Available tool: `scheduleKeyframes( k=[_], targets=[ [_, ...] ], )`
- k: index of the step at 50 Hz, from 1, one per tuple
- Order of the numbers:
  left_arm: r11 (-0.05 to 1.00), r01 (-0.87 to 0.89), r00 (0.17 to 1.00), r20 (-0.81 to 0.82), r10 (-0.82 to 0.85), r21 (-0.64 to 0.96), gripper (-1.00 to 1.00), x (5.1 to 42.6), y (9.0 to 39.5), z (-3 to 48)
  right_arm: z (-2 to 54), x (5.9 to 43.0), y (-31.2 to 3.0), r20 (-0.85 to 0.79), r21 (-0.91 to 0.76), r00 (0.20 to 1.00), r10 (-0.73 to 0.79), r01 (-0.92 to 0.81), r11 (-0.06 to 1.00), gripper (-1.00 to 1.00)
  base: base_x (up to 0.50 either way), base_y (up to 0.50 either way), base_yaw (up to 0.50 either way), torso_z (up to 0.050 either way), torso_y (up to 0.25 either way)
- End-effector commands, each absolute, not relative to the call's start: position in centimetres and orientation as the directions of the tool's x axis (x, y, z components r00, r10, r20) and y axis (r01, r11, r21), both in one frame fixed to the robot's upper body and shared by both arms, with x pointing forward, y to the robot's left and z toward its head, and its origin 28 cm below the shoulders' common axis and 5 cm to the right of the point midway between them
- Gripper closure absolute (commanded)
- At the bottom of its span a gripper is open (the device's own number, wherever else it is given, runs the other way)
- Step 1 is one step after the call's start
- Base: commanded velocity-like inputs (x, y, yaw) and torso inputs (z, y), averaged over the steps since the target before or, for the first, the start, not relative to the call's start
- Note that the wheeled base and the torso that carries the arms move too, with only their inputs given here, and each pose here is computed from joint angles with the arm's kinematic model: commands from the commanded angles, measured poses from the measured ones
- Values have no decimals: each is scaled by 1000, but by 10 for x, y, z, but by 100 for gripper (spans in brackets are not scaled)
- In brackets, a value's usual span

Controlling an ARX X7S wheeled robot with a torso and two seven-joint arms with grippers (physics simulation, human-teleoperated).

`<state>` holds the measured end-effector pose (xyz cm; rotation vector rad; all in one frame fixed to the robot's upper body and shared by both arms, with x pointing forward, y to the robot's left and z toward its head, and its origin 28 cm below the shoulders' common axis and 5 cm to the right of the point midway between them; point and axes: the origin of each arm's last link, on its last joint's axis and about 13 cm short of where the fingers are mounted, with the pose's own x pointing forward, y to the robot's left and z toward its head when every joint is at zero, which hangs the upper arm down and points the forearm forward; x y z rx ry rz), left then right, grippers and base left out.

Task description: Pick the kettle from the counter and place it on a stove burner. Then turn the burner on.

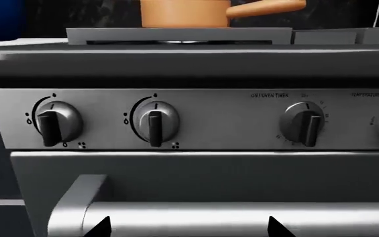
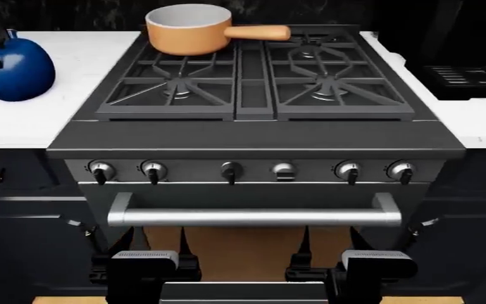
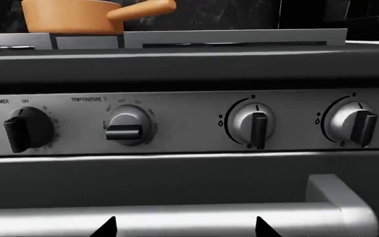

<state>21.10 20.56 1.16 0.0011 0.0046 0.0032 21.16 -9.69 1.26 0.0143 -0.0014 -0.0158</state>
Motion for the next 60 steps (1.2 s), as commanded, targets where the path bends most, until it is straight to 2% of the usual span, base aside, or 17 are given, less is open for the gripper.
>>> scheduleKeyframes(
  k=[1, 60],
  targets=[
    [1000, -4, 1000, -5, 4, 1, -100, 211, 206, 11, 13, 212, -97, 2, 15, 1000, -17, 17, 1000, -100, 0, 496, 0, 0, 0],
    [1000, -10, 1000, -2, 10, 1, -100, 211, 205, 11, 13, 212, -97, 2, 13, 1000, -17, 17, 1000, -100, 0, 499, 0, 0, 0]
  ],
)
